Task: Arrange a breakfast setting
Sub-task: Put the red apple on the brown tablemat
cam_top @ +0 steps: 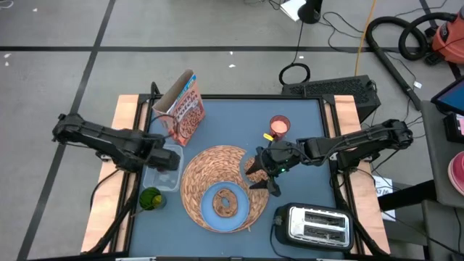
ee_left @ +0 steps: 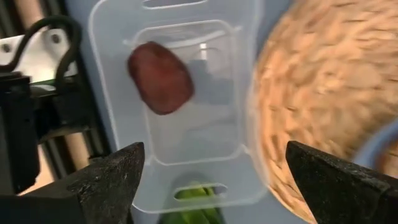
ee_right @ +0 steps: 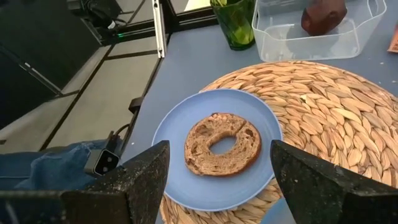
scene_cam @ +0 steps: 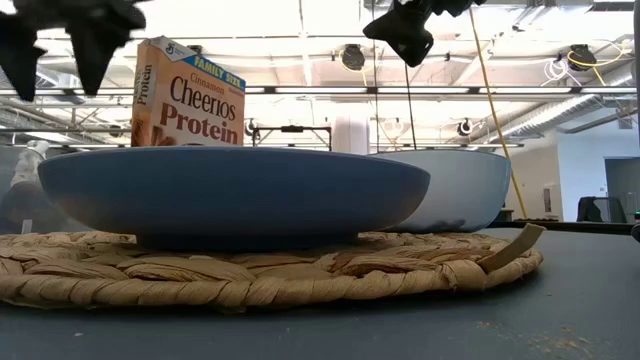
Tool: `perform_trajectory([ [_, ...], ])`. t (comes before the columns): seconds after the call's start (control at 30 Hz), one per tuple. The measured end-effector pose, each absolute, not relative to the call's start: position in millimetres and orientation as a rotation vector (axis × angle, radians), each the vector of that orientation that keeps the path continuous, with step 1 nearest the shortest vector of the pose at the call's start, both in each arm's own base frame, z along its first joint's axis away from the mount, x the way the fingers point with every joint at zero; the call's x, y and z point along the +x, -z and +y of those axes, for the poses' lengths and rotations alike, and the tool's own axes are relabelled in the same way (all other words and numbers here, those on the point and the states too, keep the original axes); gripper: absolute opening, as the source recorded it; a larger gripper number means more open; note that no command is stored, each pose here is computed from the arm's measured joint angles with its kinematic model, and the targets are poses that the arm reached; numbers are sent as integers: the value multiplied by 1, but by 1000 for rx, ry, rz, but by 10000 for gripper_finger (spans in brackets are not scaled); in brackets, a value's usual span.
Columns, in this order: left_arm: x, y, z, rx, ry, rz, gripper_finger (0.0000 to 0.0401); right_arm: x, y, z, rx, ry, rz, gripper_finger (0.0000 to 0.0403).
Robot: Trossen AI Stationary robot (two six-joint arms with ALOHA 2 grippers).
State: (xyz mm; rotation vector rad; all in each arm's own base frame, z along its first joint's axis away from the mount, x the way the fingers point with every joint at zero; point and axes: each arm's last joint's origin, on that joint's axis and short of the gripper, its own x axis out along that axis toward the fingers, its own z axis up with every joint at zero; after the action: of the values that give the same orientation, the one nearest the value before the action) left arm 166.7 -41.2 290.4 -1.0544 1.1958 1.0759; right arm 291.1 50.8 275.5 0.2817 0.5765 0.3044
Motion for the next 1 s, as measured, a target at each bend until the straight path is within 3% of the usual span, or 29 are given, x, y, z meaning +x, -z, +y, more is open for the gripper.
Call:
perform_trajectory([
  [0.33,167,-243,-41,-991,-1288,1262,394,291,-276,51,261,-311,572,270],
  [1.0,162,-195,-39,-1084,-1371,1163,394,293,-279,51,229,-325,529,270],
])
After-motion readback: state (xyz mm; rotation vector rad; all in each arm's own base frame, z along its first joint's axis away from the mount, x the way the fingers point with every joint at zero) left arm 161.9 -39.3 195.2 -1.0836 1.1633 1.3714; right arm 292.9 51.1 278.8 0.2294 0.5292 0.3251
